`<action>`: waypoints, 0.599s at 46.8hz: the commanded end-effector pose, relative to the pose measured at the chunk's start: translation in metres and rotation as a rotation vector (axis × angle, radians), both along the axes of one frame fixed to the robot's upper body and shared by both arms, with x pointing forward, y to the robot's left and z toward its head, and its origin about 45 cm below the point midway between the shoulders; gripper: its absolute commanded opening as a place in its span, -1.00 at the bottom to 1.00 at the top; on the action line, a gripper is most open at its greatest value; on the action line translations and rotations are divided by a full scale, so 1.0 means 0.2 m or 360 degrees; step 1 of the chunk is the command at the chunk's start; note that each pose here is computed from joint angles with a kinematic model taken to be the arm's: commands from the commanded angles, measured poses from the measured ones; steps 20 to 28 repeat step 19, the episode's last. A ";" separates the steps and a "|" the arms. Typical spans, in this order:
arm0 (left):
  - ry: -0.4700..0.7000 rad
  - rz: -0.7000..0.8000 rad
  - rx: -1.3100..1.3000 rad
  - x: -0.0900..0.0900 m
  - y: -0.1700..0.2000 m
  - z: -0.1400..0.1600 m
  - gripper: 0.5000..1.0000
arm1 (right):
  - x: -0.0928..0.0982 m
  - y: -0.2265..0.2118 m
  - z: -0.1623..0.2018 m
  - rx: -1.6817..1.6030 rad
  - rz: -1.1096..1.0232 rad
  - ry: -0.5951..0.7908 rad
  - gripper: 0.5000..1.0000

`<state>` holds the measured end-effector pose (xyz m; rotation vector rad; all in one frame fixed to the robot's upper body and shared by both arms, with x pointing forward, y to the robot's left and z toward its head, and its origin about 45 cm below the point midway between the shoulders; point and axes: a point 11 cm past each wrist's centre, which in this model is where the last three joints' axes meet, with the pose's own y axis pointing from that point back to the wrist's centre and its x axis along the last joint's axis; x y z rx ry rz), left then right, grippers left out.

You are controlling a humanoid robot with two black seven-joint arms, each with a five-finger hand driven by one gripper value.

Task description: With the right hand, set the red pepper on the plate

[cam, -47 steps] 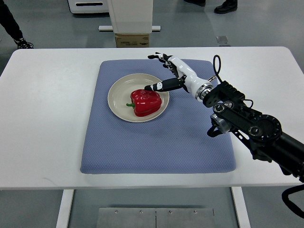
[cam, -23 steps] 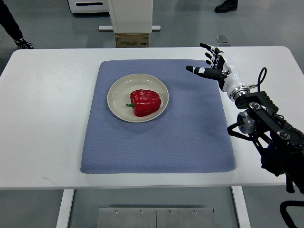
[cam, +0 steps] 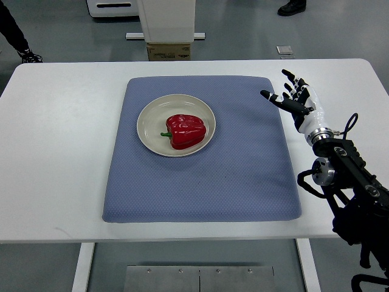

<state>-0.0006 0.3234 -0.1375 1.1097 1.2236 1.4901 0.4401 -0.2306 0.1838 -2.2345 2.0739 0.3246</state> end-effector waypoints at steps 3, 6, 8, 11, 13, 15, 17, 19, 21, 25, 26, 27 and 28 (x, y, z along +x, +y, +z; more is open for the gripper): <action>0.0000 0.0000 0.0000 0.00 0.00 0.00 1.00 | 0.00 -0.01 0.01 0.0037 -0.0014 -0.0007 1.00; 0.0000 0.0000 0.0000 0.00 0.00 0.00 1.00 | 0.00 0.00 0.03 0.0086 -0.0012 -0.0018 1.00; 0.0000 0.0000 0.0000 0.00 0.00 0.00 1.00 | 0.00 0.01 0.05 0.0129 -0.0010 -0.0029 1.00; 0.0000 -0.0002 0.0000 0.00 0.00 0.00 1.00 | 0.00 0.01 0.06 0.0196 -0.0017 -0.0022 1.00; 0.0000 0.0000 0.0000 0.00 0.00 0.00 1.00 | 0.00 0.01 0.05 0.0237 -0.0025 -0.0013 1.00; 0.0000 -0.0002 0.0000 0.00 0.00 0.00 1.00 | 0.00 0.01 0.05 0.0272 -0.0032 -0.0002 1.00; 0.0000 -0.0002 0.0000 0.00 0.00 0.00 1.00 | 0.00 0.01 0.05 0.0301 -0.0036 0.0002 1.00; 0.0000 0.0001 0.0002 0.00 0.00 0.00 1.00 | 0.00 0.01 0.06 0.0316 -0.0037 -0.0002 1.00; 0.0000 0.0001 0.0002 0.00 0.00 0.00 1.00 | 0.00 0.01 0.06 0.0316 -0.0037 -0.0002 1.00; 0.0000 0.0001 0.0002 0.00 0.00 0.00 1.00 | 0.00 0.01 0.06 0.0316 -0.0037 -0.0002 1.00; 0.0000 0.0001 0.0002 0.00 0.00 0.00 1.00 | 0.00 0.01 0.06 0.0316 -0.0037 -0.0002 1.00; 0.0000 0.0001 0.0002 0.00 0.00 0.00 1.00 | 0.00 0.01 0.06 0.0316 -0.0037 -0.0002 1.00; 0.0000 0.0001 0.0002 0.00 0.00 0.00 1.00 | 0.00 0.01 0.06 0.0316 -0.0037 -0.0002 1.00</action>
